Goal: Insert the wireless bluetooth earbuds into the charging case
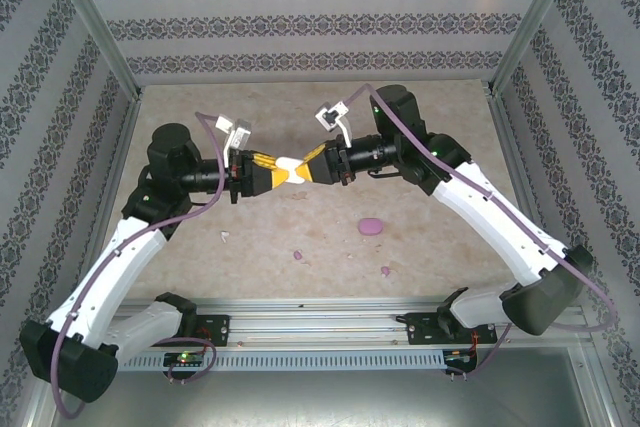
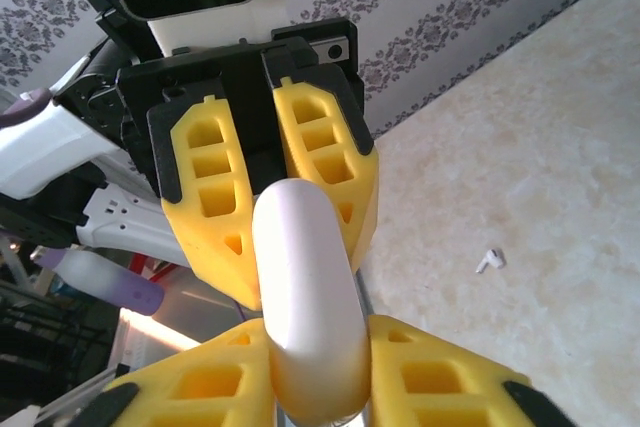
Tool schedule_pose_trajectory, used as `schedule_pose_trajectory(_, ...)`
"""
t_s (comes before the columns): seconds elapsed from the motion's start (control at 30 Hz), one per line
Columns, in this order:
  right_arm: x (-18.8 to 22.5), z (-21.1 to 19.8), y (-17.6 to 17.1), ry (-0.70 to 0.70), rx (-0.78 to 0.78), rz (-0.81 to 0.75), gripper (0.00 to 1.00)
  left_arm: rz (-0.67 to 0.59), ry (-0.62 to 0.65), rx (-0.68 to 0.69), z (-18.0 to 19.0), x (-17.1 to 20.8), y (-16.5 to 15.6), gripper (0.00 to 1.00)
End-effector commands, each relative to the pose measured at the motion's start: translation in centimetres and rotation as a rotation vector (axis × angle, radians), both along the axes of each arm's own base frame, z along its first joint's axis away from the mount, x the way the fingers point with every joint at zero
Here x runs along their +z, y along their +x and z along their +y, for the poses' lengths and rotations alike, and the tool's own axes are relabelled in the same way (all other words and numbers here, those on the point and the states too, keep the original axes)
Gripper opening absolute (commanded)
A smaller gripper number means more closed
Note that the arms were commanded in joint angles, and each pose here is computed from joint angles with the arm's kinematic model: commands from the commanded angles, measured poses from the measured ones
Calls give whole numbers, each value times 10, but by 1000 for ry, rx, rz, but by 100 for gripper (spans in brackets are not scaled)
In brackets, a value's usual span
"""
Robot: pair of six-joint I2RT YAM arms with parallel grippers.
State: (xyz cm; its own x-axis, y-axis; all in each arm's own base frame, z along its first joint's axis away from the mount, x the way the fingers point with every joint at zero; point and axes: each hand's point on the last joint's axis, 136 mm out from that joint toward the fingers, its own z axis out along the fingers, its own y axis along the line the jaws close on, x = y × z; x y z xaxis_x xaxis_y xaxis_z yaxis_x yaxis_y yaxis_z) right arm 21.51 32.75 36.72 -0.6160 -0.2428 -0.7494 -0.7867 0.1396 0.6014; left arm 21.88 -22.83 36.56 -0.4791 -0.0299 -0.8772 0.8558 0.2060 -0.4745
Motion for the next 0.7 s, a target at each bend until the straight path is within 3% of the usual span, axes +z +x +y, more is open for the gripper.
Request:
schedule_pose_trajectory(0.0, -3, 8, 15, 3, -40, 47, 28, -129, 29, 17, 4, -8, -6, 0)
schedule_pose_trajectory(0.23, -34, 9, 55, -100, -161, 134, 47, -208, 26, 58, 7, -34, -2, 0)
schedule_pose_trajectory(0.4, -31, 12, 58, -94, -171, 183, 57, -216, 79, 138, 15, -54, 5, 0)
schedule_pose_trajectory(0.57, -38, 2, 61, -135, -275, 248, 63, -203, 164, 289, 33, -85, 18, 0)
schedule_pose_trajectory(0.67, -71, -15, 77, -261, -431, 268, 63, -189, 241, 417, 52, -102, 22, 0)
